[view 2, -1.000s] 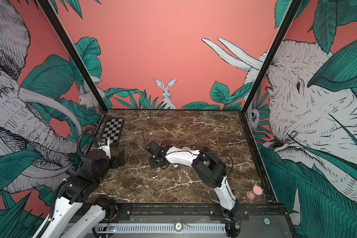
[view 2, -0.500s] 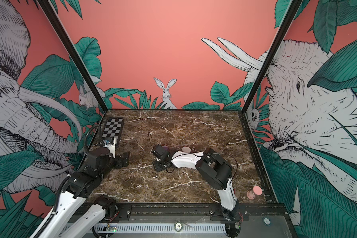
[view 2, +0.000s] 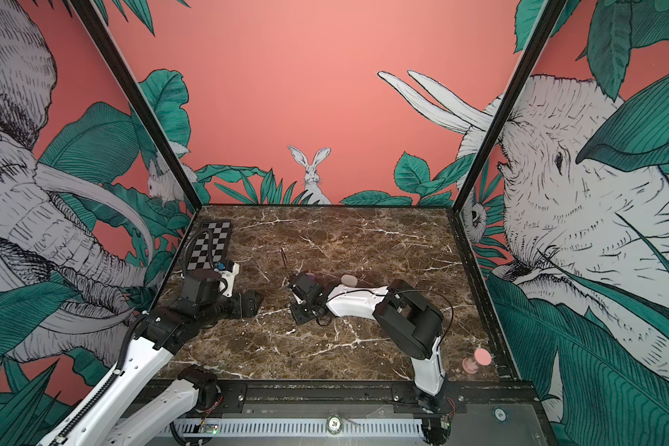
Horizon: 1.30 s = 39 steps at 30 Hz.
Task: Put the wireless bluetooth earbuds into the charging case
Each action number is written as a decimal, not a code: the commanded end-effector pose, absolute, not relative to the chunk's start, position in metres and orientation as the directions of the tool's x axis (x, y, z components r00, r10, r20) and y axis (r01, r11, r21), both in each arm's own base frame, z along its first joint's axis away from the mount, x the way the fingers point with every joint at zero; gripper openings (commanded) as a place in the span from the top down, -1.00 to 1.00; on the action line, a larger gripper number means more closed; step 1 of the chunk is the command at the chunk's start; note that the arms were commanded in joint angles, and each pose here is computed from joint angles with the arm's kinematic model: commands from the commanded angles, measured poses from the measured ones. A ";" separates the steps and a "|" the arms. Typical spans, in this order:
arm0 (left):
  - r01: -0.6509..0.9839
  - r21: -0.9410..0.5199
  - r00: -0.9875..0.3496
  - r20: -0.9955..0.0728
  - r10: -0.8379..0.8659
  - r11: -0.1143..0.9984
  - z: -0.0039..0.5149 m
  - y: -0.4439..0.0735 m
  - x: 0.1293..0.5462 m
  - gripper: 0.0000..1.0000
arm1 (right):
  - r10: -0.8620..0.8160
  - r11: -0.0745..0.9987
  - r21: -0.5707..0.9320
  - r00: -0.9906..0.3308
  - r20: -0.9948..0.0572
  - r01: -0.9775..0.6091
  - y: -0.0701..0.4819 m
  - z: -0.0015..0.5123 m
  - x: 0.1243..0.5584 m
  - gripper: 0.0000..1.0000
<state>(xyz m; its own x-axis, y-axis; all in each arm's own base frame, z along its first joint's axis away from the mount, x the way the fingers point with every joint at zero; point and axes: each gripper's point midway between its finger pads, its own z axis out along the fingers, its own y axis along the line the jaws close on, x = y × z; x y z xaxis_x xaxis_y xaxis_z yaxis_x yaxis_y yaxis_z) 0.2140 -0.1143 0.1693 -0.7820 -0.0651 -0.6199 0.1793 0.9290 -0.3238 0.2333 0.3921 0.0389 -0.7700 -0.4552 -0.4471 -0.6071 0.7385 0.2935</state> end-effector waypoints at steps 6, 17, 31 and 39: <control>0.085 -0.392 -0.796 -0.580 -0.174 0.916 0.143 -0.113 0.208 -0.98 | -0.314 0.747 0.425 -0.835 -0.452 -0.511 0.396 0.086 0.229 -0.04; 0.073 -0.300 -0.792 -0.597 -0.128 0.951 0.112 -0.108 0.198 -0.98 | -0.227 0.674 0.639 -0.927 -0.298 -0.371 0.437 0.079 0.186 -0.06; 0.085 -0.283 -0.770 -0.627 -0.117 0.955 0.114 -0.106 0.202 -0.98 | -0.223 0.725 0.594 -0.935 -0.277 -0.349 0.440 0.046 0.187 -0.05; 0.089 -0.286 -0.769 -0.629 -0.117 0.954 0.115 -0.107 0.202 -0.98 | -0.207 0.771 0.540 -0.935 -0.287 -0.337 0.429 0.034 0.197 -0.05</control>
